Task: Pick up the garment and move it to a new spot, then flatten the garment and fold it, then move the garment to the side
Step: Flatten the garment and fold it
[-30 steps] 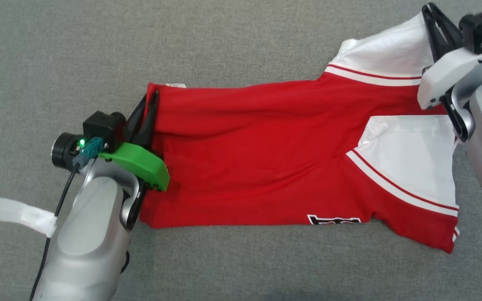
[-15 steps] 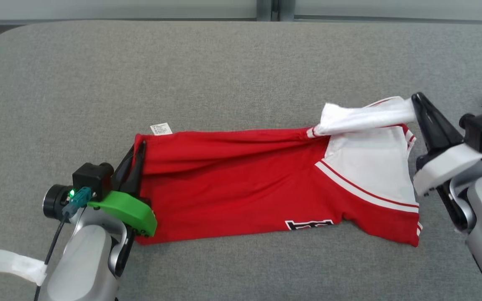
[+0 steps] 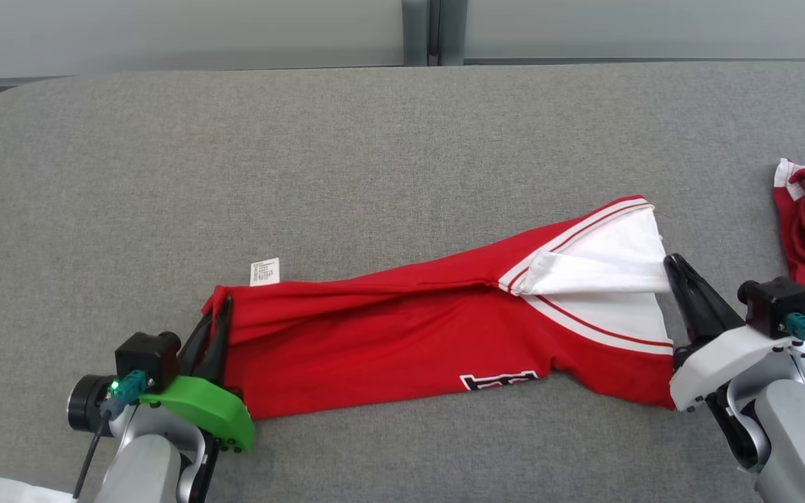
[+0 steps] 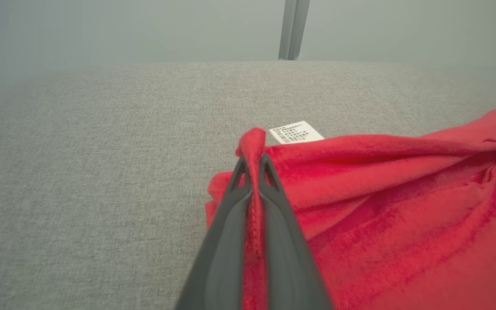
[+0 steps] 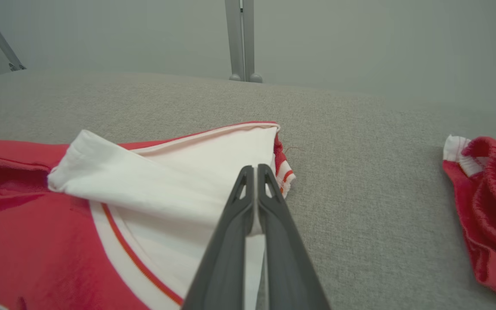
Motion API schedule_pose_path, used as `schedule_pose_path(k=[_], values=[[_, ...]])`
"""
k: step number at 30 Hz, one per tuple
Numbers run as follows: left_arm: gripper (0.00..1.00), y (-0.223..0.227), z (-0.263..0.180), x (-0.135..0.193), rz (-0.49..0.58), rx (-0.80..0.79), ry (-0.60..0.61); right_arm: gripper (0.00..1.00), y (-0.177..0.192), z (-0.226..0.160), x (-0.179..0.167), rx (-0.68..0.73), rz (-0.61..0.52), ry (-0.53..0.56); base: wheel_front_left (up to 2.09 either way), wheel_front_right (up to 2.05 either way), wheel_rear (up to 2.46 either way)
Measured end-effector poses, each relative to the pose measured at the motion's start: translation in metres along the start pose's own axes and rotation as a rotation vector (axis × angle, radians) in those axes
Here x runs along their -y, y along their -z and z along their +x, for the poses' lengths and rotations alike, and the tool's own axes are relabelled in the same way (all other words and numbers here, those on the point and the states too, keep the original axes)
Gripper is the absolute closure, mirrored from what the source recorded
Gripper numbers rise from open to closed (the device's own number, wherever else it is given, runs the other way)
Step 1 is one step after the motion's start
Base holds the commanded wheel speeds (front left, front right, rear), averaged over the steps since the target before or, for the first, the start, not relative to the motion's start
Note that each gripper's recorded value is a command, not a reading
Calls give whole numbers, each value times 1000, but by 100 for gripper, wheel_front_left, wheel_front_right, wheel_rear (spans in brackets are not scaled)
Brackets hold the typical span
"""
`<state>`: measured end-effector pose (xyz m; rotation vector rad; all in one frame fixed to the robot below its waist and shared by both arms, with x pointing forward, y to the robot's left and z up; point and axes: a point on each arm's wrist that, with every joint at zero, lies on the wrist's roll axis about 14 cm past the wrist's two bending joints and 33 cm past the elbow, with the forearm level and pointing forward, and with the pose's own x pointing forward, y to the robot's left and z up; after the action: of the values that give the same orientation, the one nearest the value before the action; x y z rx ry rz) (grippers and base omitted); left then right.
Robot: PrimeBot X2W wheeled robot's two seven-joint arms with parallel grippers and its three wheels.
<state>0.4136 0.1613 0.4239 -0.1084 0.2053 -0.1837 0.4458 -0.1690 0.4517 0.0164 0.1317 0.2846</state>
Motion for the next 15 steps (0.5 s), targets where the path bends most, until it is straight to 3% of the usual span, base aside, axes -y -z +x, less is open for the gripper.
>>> schedule_pose_path(k=[2, 4, 5, 7, 8, 9, 10, 15], values=[[100, 2, -3, 0, 0, -2, -5, 100, 3, -3, 1, -6, 9, 10, 0, 0, 0], [81, 5, -6, 1, -4, -9, -7, 100, 5, -6, 1, -11, 17, 15, 0, 0, 0], [81, 7, -7, 1, -5, -15, -10, 100, 7, -7, -1, -15, 21, 15, 0, 0, 0], [72, 10, -9, 2, -9, -21, -13, 100, 11, -10, -2, -22, 35, 19, 0, 0, 0], [60, 12, -10, 1, -13, -26, -19, 100, 12, -10, -2, -23, 50, 26, 0, 0, 0], [0, 12, -10, 1, -13, -26, -19, 88, 12, -10, -2, -23, 50, 26, 0, 0, 0], [0, 15, -11, -1, -12, -35, -27, 0, 15, -12, 0, -33, 54, 34, 0, 0, 0], [0, 16, -25, -25, 7, -27, -141, 0, 5, -19, 19, 5, 78, 110, 0, 0, 0]])
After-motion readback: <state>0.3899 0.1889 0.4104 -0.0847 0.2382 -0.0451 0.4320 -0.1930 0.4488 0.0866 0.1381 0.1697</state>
